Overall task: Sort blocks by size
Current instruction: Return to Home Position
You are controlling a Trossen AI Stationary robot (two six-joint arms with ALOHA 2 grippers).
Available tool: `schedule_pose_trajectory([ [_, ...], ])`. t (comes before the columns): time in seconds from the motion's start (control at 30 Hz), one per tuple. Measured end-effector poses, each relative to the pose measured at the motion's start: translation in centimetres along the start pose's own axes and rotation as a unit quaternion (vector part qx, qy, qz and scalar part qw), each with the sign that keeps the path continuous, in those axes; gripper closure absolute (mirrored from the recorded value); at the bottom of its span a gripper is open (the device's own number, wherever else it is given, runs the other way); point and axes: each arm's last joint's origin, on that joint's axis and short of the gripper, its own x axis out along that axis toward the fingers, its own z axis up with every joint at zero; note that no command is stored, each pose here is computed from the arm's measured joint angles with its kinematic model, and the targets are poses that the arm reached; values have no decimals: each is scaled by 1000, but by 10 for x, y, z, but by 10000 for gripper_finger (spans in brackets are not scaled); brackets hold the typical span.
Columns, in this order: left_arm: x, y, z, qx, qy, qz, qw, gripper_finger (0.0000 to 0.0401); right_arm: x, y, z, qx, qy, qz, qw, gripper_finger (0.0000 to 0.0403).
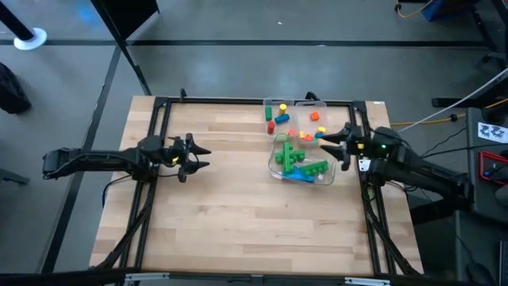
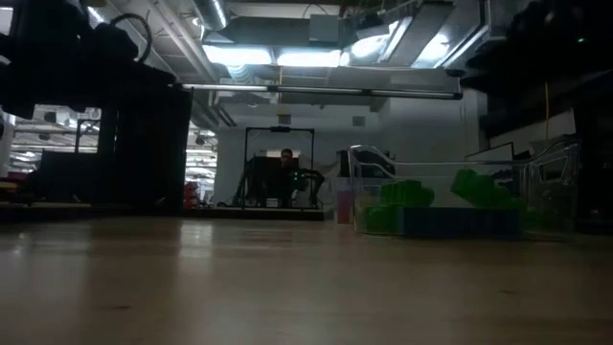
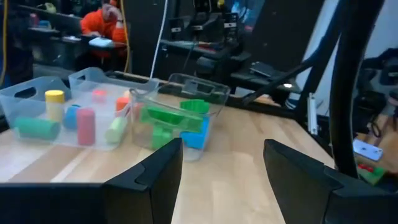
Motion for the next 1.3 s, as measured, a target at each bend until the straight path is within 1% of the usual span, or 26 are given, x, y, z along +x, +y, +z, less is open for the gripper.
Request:
schedule_pose_trajectory([
  [0.13, -5, -2, 3, 7, -14, -7, 1000, 191, -16, 4, 2, -7, -33, 8, 999, 204],
  [0.37, -18, -5, 7, 28, -32, -10, 999, 191, -37, 8, -4, -9, -43, 10, 999, 204],
  [0.5, -25, -6, 3, 23, -22, -9, 999, 191, -36, 7, -5, -6, -42, 0, 999, 204],
  [0.6, -30, -7, 3, 23, -28, -8, 999, 191, -33, 5, -9, 2, -36, -8, 999, 204],
  [0.7, -32, -7, 6, 39, -42, -9, 998, 191, -30, 2, -13, 5, -44, -16, 999, 204],
  [0.8, -32, -7, 8, 51, -43, -4, 998, 191, -23, -2, -22, 3, -66, -10, 998, 204],
  [0.93, -32, -7, 7, 49, -43, 4, 998, 191, -12, -9, -38, 15, -106, 7, 994, 204],
  [1.03, -32, -7, 7, 46, -42, 6, 998, 191, -6, -14, -53, 17, -112, 11, 994, 204],
  [1.17, -32, -7, 8, 35, -45, 7, 998, 191, -5, -15, -55, 20, -107, 8, 994, 204],
  [1.23, -32, -7, 8, 35, -46, 8, 998, 191, -5, -14, -55, 17, -102, 23, 994, 204],
  [1.3, -32, -7, 8, 35, -46, 11, 998, 191, -5, -12, -55, 13, -95, 50, 994, 204],
])
